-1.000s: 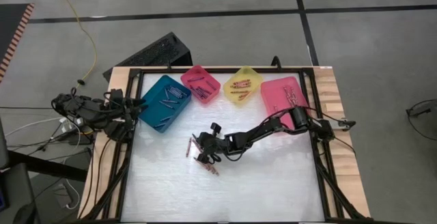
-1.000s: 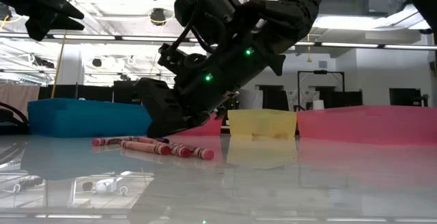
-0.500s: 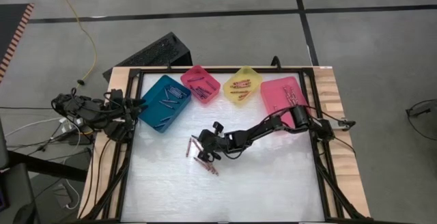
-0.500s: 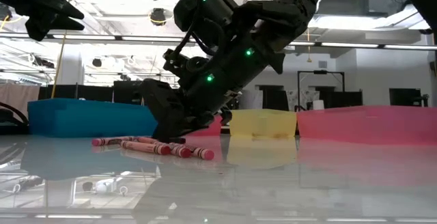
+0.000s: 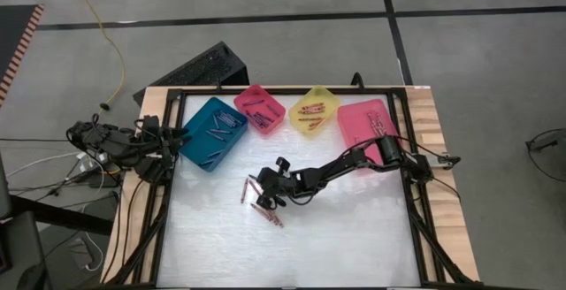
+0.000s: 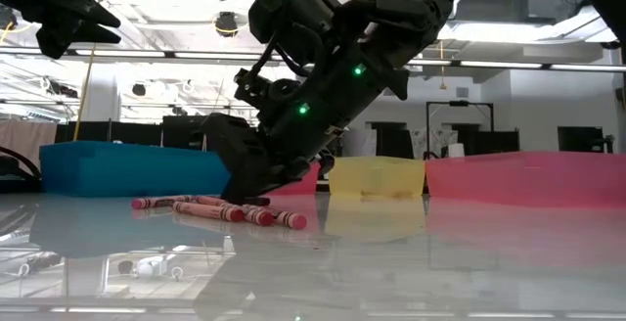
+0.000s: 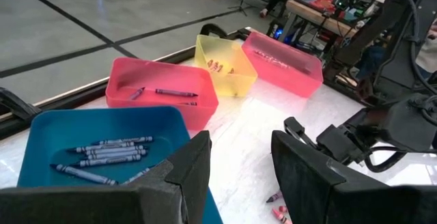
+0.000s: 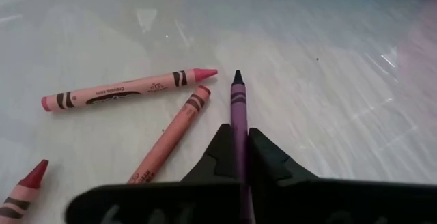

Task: Sort crayons
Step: Put the violet crayon into the left pink bin

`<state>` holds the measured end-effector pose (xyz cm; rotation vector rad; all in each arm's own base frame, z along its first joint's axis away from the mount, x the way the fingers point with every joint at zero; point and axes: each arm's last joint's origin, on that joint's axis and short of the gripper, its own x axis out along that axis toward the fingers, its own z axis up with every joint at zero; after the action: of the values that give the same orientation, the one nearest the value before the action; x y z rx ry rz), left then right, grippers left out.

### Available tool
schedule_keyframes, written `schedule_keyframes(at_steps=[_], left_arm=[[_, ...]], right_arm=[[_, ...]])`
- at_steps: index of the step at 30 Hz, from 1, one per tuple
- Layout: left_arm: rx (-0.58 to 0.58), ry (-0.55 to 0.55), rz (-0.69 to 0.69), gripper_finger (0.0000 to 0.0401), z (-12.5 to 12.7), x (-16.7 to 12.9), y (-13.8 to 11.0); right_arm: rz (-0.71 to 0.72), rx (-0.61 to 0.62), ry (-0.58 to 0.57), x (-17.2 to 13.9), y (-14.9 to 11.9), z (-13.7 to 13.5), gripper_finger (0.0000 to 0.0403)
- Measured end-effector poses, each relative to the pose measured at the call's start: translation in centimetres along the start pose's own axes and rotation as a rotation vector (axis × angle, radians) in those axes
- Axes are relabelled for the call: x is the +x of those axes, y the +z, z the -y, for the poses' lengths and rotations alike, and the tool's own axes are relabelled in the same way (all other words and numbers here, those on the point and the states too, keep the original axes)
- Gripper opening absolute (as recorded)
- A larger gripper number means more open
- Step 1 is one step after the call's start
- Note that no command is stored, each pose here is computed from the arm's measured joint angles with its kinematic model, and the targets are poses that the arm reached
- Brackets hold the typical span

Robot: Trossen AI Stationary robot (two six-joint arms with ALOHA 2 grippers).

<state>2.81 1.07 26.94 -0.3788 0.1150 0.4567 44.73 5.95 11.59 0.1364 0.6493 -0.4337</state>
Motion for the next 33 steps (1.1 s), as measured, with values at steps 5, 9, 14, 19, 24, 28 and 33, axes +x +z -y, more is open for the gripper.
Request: schedule_keyframes(at_steps=[5,9,14,19,24,28,33], left_arm=[[0.0,0.0,0.0,0.0145,0.0,0.0,0.0],[0.0,0.0,0.0,0.0145,0.0,0.0,0.0],[0.0,0.0,0.0,0.0145,0.0,0.0,0.0],[0.0,0.0,0.0,0.0145,0.0,0.0,0.0],[0.0,0.0,0.0,0.0145,0.0,0.0,0.0],[0.0,0.0,0.0,0.0145,0.0,0.0,0.0],[0.003,0.001,-0.002,0.0145,0.0,0.0,0.0]], right_arm=[[-0.003,-0.004,-0.002,0.0,0.0,0.0,0.0008],[-0.001,0.003,-0.003,0.0,-0.1,0.0,0.001],[0.022,0.008,0.002,0.0,0.1,0.0,0.0006],[0.039,-0.001,-0.007,-0.1,0.4,0.0,0.0006],[0.057,-0.033,-0.013,-0.3,1.4,0.6,0.0005],[0.071,-0.062,-0.035,-0.4,2.6,1.5,0.0005],[0.108,-0.083,-0.058,-0.2,4.4,2.8,0.0005]])
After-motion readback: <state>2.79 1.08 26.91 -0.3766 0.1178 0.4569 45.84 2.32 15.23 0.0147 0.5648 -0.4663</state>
